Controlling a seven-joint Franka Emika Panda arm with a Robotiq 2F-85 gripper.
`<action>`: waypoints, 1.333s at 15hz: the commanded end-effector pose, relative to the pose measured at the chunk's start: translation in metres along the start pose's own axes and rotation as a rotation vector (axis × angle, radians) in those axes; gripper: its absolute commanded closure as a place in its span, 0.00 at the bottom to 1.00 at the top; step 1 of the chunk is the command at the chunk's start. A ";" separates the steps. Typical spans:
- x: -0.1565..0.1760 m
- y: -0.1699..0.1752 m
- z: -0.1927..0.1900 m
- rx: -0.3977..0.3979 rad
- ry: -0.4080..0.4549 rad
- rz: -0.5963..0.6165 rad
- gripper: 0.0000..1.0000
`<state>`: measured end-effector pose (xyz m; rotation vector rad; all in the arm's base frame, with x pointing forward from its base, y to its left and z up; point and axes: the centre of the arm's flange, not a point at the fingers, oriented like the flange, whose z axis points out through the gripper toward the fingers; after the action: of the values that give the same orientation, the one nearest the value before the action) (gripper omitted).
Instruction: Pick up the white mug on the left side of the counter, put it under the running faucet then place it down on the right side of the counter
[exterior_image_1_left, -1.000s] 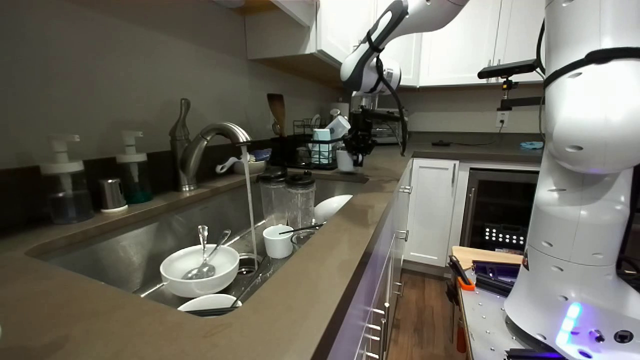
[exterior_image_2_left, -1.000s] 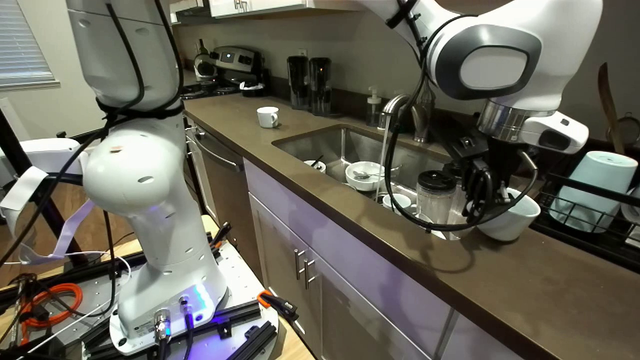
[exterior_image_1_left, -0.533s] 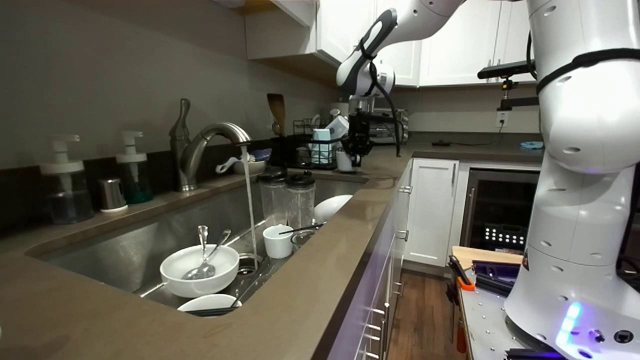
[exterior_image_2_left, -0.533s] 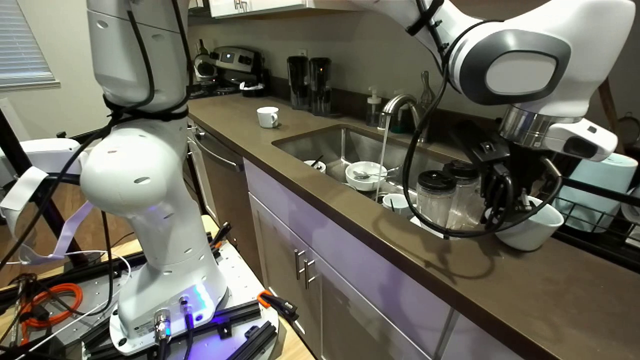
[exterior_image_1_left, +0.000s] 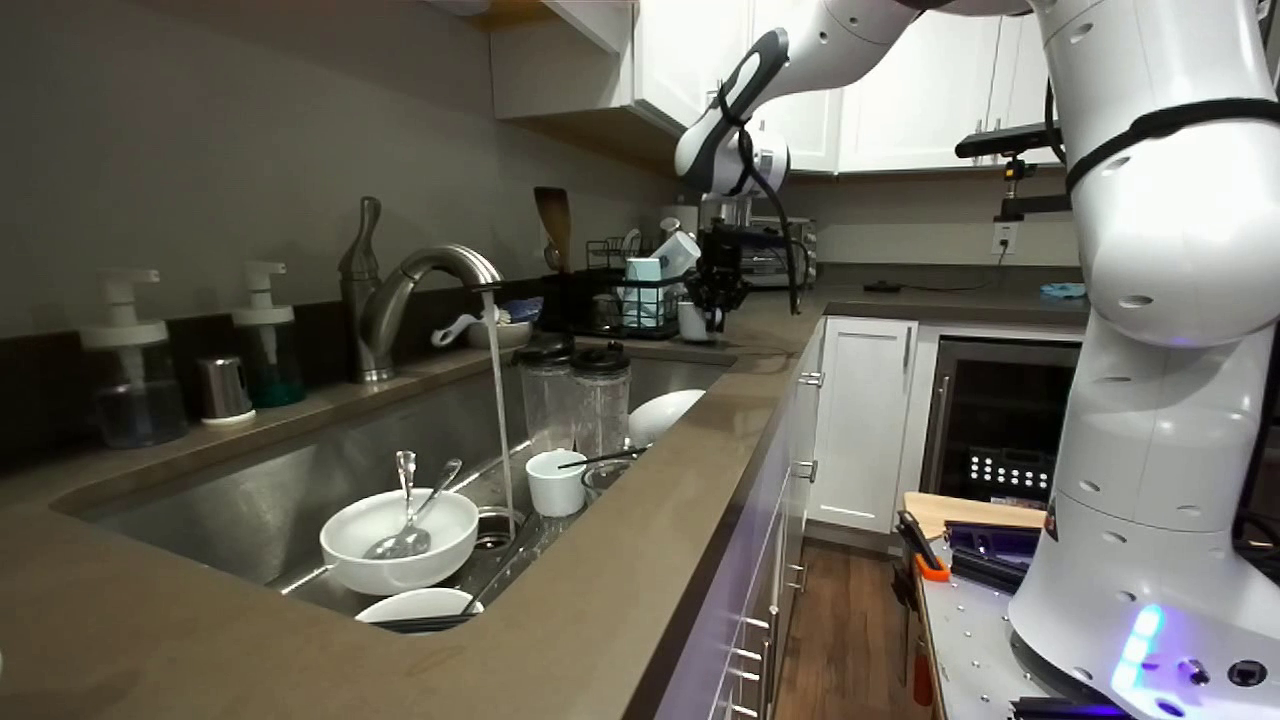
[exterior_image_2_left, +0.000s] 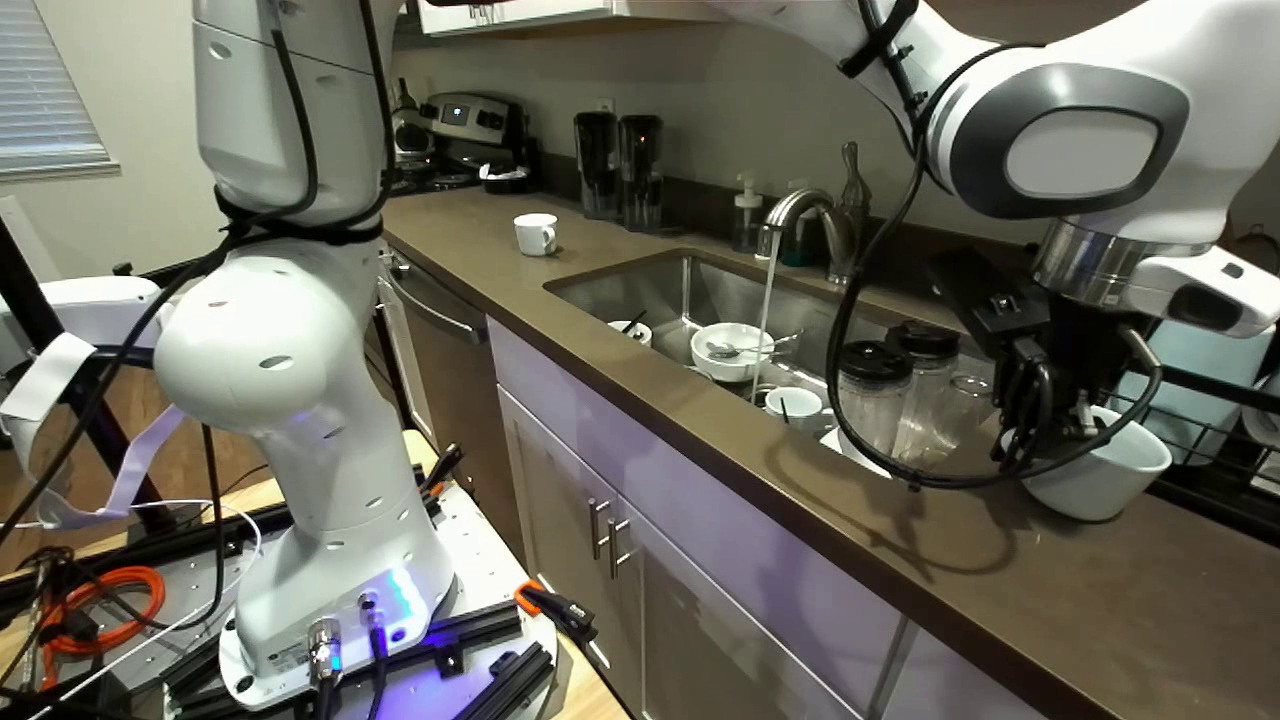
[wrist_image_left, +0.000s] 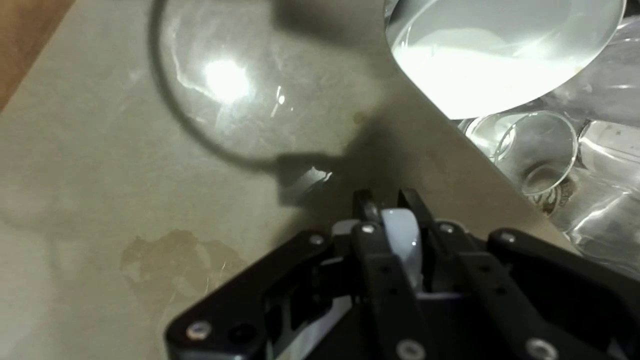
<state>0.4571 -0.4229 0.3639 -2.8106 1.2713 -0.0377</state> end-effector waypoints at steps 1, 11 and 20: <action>0.004 0.004 0.000 0.006 -0.019 0.044 0.73; -0.020 0.007 0.005 -0.019 -0.055 0.026 0.34; -0.081 0.027 -0.008 -0.054 -0.054 -0.023 0.00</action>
<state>0.4144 -0.4045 0.3541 -2.8286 1.2660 0.1029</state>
